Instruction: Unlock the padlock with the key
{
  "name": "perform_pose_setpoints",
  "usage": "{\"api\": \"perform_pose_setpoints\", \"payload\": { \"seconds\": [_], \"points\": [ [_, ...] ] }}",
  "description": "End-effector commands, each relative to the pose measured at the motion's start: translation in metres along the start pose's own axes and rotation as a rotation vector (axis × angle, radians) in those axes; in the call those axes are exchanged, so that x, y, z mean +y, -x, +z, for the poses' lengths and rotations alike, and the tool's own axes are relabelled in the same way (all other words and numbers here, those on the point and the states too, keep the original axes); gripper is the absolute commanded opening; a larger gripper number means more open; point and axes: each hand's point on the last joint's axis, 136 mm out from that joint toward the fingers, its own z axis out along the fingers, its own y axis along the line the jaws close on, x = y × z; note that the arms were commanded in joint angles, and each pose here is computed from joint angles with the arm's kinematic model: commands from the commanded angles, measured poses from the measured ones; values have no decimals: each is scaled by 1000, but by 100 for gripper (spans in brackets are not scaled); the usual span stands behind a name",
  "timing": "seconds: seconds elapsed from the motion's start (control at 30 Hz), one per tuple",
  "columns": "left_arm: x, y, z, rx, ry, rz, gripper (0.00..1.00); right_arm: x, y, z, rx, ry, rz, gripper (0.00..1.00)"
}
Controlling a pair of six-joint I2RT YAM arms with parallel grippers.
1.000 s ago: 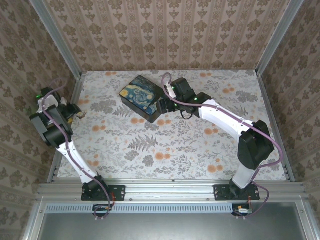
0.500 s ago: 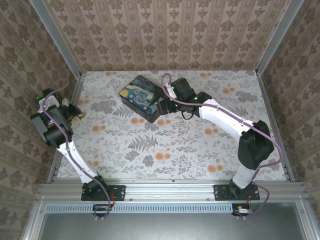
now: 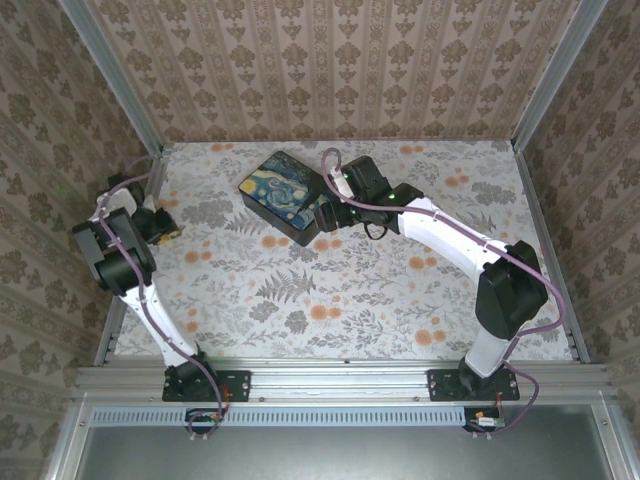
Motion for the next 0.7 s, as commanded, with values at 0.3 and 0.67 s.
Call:
{"api": "perform_pose_setpoints", "payload": {
  "seconds": [0.3, 0.67],
  "points": [
    [-72, -88, 7, 159, -27, 126, 27, -4, -1, -22, -44, -18, -15, 79],
    [-122, -135, -20, 154, -39, 271, 28, -17, -21, -42, -71, -42, 23, 79]
  ]
}}
